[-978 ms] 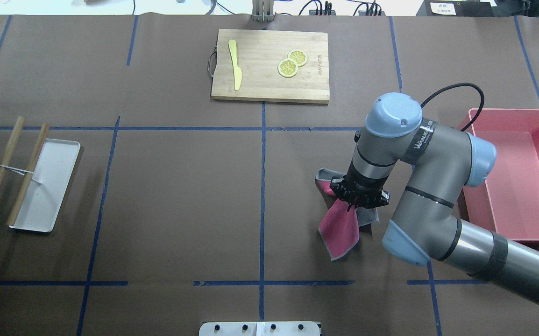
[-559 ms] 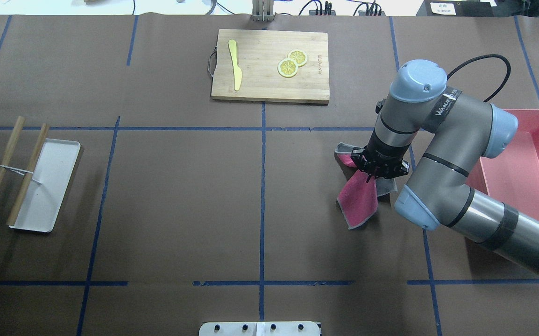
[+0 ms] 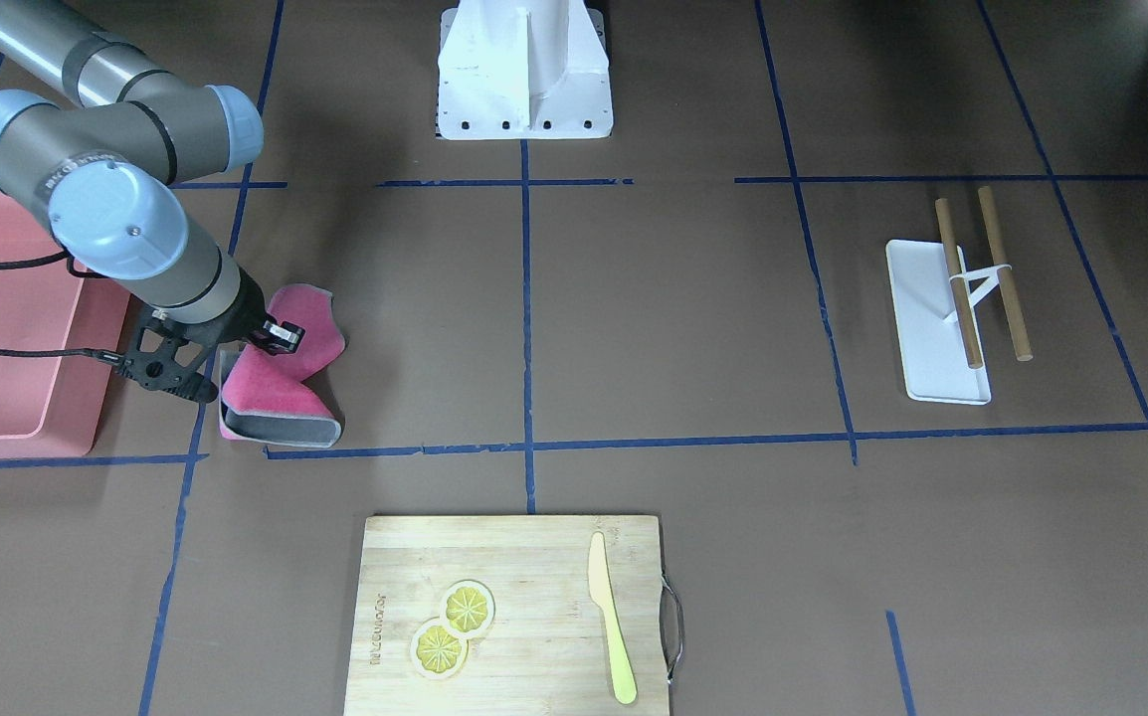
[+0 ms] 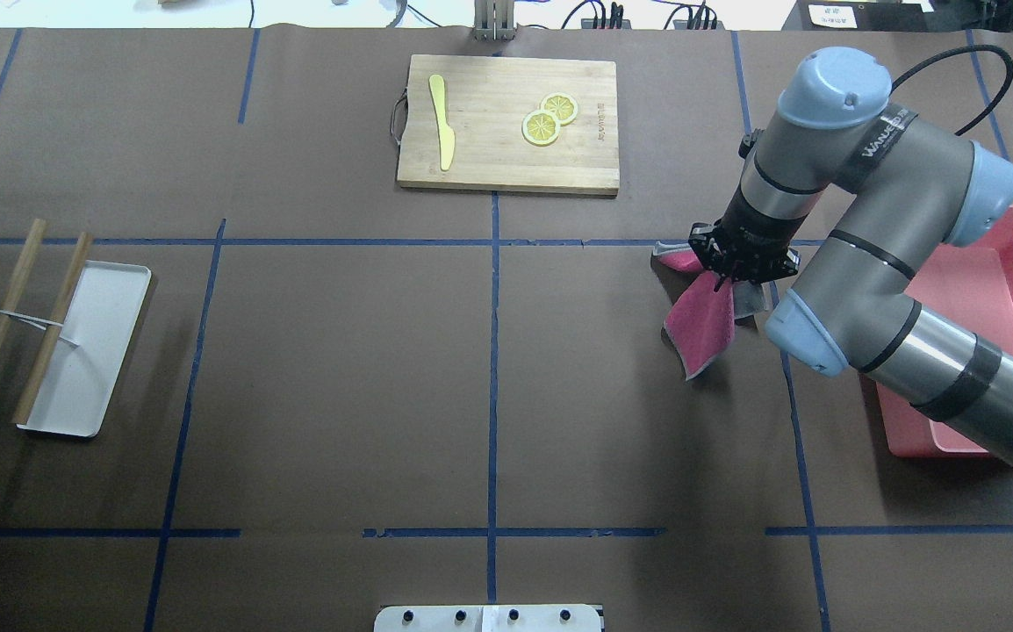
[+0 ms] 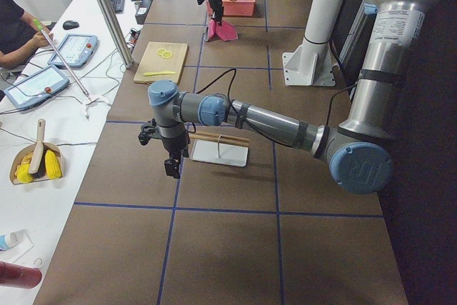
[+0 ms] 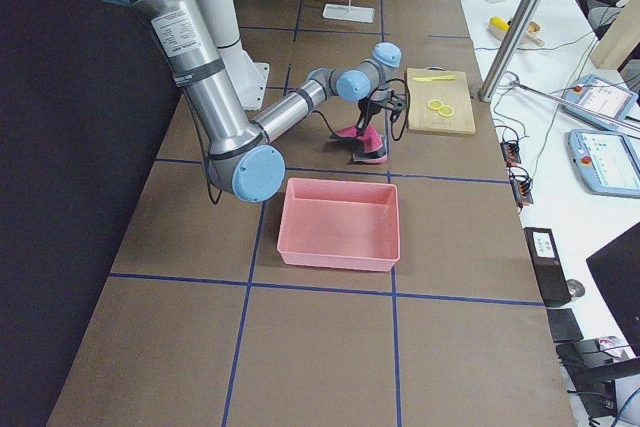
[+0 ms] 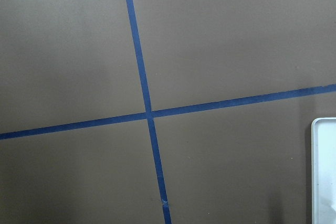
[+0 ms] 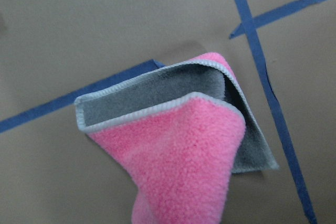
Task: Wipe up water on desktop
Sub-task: 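Rub the cloth back and forth on the table surface with the right gripper, then carry the cloth into the pink bin with the right gripper and release it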
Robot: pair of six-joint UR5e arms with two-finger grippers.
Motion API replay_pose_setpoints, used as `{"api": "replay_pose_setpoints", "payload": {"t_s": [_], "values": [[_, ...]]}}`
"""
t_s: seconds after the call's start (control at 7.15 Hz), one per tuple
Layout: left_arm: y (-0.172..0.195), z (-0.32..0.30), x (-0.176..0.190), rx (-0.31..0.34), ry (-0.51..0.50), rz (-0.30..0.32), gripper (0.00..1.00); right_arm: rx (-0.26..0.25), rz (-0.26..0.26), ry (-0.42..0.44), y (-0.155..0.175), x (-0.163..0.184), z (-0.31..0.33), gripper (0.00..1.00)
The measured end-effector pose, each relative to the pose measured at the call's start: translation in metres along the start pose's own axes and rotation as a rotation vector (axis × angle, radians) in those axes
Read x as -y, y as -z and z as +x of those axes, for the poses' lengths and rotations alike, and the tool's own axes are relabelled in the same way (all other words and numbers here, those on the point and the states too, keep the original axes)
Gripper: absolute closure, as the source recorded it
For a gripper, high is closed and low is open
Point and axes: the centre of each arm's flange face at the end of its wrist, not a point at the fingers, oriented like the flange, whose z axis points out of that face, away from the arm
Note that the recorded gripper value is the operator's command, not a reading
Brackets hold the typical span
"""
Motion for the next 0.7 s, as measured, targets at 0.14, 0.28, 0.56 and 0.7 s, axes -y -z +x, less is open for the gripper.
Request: {"api": "replay_pose_setpoints", "payload": {"t_s": [0.14, 0.28, 0.56, 0.7], "values": [[0.000, 0.000, 0.000, 0.000, 0.000, -0.001, 0.00, 0.022, 0.018, -0.012, 0.025, 0.005, 0.003, 1.00], [-0.001, 0.000, 0.000, 0.000, 0.001, -0.001, 0.00, 0.024, 0.027, -0.021, 0.053, 0.000, 0.008, 1.00], [-0.001, -0.001, -0.001, 0.000, 0.001, -0.002, 0.00, -0.030, 0.025, 0.022, 0.125, -0.034, 0.034, 1.00], [-0.001, -0.001, -0.001, 0.000, 0.001, -0.002, 0.00, -0.048, 0.044, 0.067, 0.165, -0.036, 0.063, 1.00]]}}
